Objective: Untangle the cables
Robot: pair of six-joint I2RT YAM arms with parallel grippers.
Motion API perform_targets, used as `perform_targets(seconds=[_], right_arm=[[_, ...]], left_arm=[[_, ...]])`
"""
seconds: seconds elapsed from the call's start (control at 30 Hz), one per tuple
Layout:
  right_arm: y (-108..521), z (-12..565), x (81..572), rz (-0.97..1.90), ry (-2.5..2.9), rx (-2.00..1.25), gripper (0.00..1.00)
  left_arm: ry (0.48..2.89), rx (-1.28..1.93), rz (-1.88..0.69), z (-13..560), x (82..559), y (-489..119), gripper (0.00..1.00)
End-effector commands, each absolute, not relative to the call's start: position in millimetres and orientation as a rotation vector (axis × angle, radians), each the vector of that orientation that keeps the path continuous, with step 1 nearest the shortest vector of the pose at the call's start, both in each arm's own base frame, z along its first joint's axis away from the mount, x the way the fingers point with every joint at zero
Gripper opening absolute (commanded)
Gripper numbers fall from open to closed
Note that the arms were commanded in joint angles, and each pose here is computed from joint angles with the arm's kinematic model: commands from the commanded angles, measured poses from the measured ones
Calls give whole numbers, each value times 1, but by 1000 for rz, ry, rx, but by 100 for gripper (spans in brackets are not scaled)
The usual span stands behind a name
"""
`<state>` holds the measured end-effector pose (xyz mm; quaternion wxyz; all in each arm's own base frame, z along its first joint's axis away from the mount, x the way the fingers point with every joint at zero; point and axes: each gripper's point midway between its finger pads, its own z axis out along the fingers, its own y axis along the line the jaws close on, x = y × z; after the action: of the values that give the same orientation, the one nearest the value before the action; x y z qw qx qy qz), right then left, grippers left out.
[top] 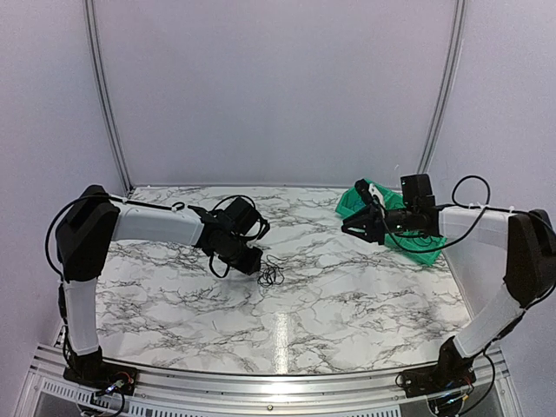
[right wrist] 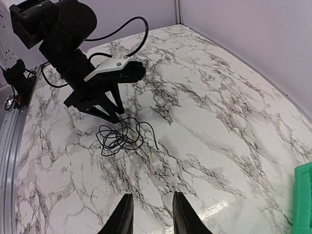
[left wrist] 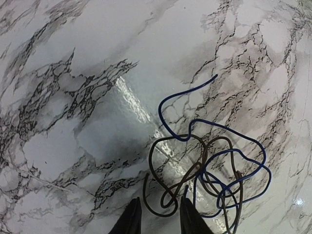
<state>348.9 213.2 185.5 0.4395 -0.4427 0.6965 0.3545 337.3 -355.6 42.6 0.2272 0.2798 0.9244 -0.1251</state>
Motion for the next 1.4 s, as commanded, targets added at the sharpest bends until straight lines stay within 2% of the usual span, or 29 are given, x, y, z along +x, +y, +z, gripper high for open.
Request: perform_targets(seconds=[0.0, 0.2, 0.47, 0.57, 0.73, 1.03, 1.37], right_arm=[[256, 180, 344, 969, 1756, -1151, 30], [321, 148, 334, 1091, 1901, -1235, 40], [350, 97, 329, 1100, 2071, -1307, 41], [349, 96, 330, 1075, 2066, -1288, 41], [345, 78, 339, 976, 2127, -1259, 40], [361, 53, 317, 987, 2158, -1381, 39], [348, 9, 320, 883, 2313, -1373, 17]], left_arm=[[2503, 724, -353, 46, 355, -361, 23], [2441, 700, -474, 60, 354, -372, 11], [2396, 596, -744, 58, 337, -389, 4], [2335, 566, -890, 65, 327, -399, 4], [2332, 535, -927, 56, 314, -404, 3], [2321, 593, -951, 54, 301, -416, 3], [2275, 508, -873, 74, 305, -394, 0]])
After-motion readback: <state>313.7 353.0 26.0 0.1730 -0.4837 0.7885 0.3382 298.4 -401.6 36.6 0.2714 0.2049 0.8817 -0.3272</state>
